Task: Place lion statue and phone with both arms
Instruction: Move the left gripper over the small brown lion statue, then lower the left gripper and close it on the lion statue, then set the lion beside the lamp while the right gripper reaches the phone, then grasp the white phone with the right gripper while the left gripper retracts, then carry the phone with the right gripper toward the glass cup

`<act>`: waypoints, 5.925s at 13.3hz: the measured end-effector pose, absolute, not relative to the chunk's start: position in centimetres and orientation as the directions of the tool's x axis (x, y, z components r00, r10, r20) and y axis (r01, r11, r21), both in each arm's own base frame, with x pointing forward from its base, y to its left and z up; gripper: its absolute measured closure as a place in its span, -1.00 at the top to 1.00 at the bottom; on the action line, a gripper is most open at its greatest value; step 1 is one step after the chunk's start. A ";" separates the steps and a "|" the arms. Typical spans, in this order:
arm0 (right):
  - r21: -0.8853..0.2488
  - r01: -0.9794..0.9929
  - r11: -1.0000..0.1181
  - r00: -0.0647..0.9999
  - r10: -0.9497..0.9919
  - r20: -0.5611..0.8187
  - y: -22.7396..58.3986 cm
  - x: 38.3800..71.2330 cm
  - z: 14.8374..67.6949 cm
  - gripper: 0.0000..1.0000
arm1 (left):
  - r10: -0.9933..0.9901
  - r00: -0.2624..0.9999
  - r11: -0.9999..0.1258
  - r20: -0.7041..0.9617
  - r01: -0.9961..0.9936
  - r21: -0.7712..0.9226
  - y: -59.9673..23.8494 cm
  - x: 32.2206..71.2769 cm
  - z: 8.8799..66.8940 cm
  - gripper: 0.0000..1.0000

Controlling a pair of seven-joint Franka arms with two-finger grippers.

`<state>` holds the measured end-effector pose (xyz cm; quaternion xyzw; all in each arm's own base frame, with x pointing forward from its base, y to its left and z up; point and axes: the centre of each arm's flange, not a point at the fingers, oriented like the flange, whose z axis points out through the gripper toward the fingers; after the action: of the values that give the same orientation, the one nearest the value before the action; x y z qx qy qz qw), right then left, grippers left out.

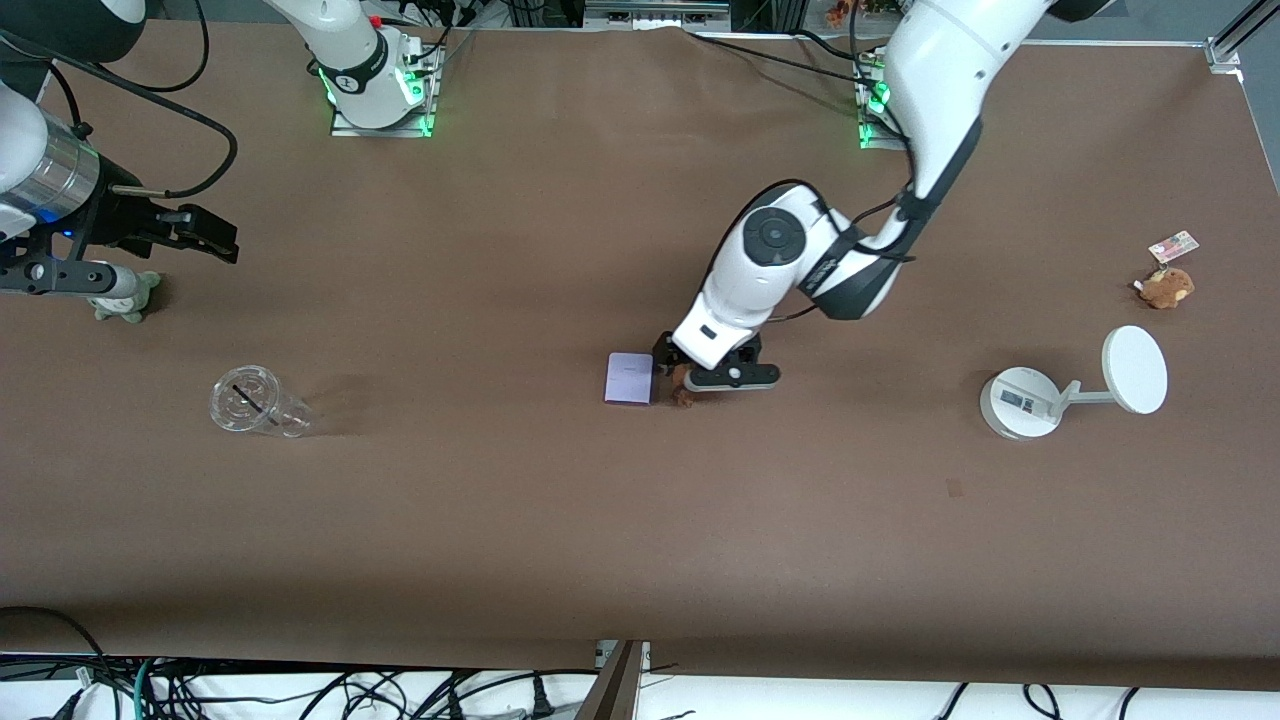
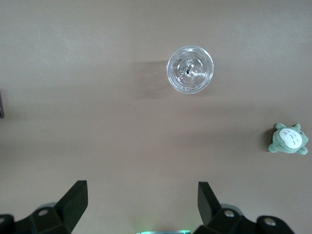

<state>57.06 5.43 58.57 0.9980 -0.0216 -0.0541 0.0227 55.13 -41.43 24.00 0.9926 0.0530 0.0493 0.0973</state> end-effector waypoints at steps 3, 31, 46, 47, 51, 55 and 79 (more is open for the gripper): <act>0.048 -0.040 -0.998 0.993 -0.045 -0.107 5.4 57.1 58.6 1.00 | 0.075 0.992 -0.982 0.106 0.055 0.180 -42.6 55.6 21.6 1.00; 0.062 -0.018 -0.998 0.997 -0.023 -0.080 22.0 59.7 48.7 1.00 | -0.098 0.995 -0.994 -0.007 -0.099 -0.051 -3.2 65.1 22.5 -0.27; -0.090 -0.133 -0.987 0.990 -0.137 0.041 40.8 63.0 29.2 1.00 | -0.064 0.998 -0.998 0.028 -0.064 0.000 -4.9 64.6 23.7 1.00; -0.102 -0.114 -0.988 0.992 -0.119 0.045 41.7 62.6 28.5 1.00 | -0.065 0.998 -0.998 0.023 -0.065 -0.013 -4.9 64.9 25.2 1.00; -0.106 0.003 -0.994 0.999 -0.003 0.052 45.1 60.6 24.4 1.00 | -0.062 0.997 -0.994 -0.050 -0.066 -0.083 -5.9 66.1 35.6 1.00; -0.102 0.046 -0.994 0.998 0.042 0.046 46.5 59.5 21.4 1.00 | -0.047 0.991 -0.993 -0.127 -0.060 -0.105 -6.9 66.1 45.0 1.00; -0.128 -0.009 -0.992 0.996 -0.019 0.082 47.3 60.1 20.6 0.72 | -0.030 1.000 -0.999 0.003 -0.030 -0.040 -1.6 56.8 56.7 1.00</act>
<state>60.06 47.29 20.65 0.9971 -0.0070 0.0416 -0.0639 56.85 -1.63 56.72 0.9997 -0.0150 0.0018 -0.0199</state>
